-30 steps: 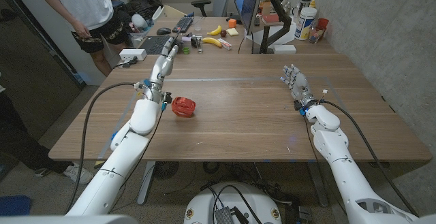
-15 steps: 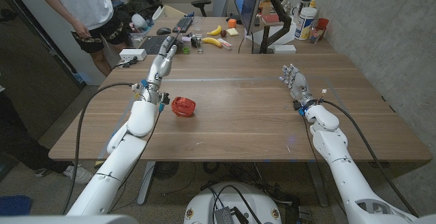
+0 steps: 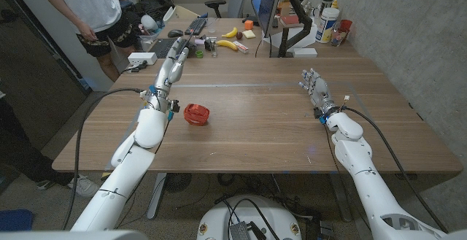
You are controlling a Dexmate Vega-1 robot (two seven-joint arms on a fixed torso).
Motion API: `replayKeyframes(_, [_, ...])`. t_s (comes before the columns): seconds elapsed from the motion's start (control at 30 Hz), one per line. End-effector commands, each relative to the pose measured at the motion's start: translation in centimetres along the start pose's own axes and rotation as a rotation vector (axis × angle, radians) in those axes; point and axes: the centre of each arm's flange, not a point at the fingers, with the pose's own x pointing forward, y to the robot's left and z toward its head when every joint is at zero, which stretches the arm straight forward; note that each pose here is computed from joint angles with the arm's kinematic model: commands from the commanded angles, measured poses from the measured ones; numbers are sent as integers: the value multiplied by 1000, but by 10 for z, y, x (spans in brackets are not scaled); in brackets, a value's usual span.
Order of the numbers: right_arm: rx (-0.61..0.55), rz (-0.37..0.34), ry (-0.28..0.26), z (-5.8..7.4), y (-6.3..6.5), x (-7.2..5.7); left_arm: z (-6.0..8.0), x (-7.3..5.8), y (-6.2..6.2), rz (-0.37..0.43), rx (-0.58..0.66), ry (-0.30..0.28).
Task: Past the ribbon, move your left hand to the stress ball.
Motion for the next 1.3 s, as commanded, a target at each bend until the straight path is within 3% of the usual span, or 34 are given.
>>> replayKeyframes(0.03, [-3, 1, 2, 0, 1, 1, 4, -6, 6, 19, 56, -4])
replayKeyframes(1.3, [-14, 9, 6, -2, 15, 9, 13, -24, 28, 54, 158, -62])
